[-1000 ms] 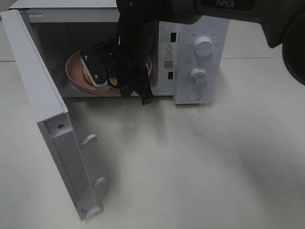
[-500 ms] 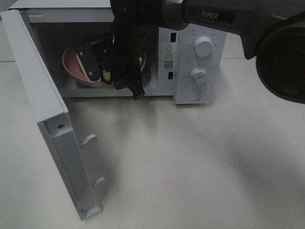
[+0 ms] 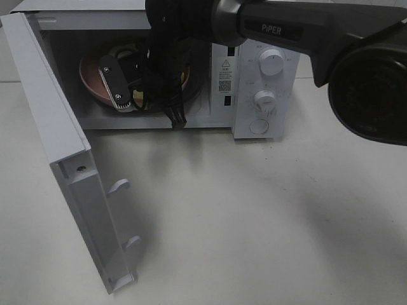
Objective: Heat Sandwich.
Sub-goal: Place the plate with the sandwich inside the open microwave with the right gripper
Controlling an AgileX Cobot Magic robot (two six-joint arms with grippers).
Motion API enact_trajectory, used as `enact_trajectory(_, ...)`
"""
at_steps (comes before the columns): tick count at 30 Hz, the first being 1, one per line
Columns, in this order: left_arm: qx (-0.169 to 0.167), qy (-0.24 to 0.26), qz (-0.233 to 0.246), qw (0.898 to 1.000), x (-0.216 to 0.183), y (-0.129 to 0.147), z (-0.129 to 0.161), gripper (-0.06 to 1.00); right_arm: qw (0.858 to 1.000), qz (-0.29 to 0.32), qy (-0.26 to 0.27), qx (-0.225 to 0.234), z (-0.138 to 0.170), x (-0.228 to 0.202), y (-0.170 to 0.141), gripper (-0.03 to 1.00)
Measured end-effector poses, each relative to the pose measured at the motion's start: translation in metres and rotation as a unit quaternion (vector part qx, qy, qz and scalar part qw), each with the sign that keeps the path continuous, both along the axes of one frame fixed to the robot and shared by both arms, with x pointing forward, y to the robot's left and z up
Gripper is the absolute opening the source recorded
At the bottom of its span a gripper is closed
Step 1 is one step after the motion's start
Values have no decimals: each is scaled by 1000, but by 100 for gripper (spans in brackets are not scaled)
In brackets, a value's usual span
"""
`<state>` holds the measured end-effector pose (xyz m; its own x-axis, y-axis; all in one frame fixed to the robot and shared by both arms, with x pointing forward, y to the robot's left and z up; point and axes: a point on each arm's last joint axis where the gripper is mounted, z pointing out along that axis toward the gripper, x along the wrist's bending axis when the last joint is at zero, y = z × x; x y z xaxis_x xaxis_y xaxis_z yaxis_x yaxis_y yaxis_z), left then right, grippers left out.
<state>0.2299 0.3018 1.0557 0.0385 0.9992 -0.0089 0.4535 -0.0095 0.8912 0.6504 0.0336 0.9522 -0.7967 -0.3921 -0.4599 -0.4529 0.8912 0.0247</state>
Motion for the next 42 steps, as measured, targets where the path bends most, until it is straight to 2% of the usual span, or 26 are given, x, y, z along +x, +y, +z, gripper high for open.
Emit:
enact_trajectory(10, 0, 0, 0, 1000, 0, 0, 0, 97, 1000, -3, -1, 1, 0, 1, -1, 6)
enact_trajectory(18, 0, 0, 0, 1000, 0, 0, 0, 97, 999, -29, 5, 14, 0, 1, -1, 16)
enact_trajectory(21, 0, 0, 0, 1000, 0, 0, 0, 97, 998, -49, 5, 26, 1, 2, 0, 28)
enact_trajectory(22, 0, 0, 0, 1000, 0, 0, 0, 97, 998, -49, 5, 26, 1, 2, 0, 28)
enact_trajectory(23, 0, 0, 0, 1000, 0, 0, 0, 97, 998, -56, 6, 30, 2, 2, 0, 36)
enact_trajectory(26, 0, 0, 0, 1000, 0, 0, 0, 97, 997, -68, 8, 36, 2, 3, 0, 47)
enact_trajectory(27, 0, 0, 0, 1000, 0, 0, 0, 97, 997, -68, 8, 36, 2, 3, 0, 47)
enact_trajectory(28, 0, 0, 0, 1000, 0, 0, 0, 97, 996, -76, 10, 39, 2, 3, 0, 54)
enact_trajectory(31, 0, 0, 0, 1000, 0, 0, 0, 97, 995, -92, 17, 45, -1, 2, -1, 64)
enact_trajectory(32, 0, 0, 0, 1000, 0, 0, 0, 97, 995, -92, 17, 45, -1, 2, -1, 64)
enact_trajectory(36, 0, 0, 0, 1000, 0, 0, 0, 97, 993, -106, 23, 48, -3, 1, -1, 76)
enact_trajectory(42, 0, 0, 0, 1000, 0, 0, 0, 97, 991, -119, 23, 58, -3, 2, -1, 77)
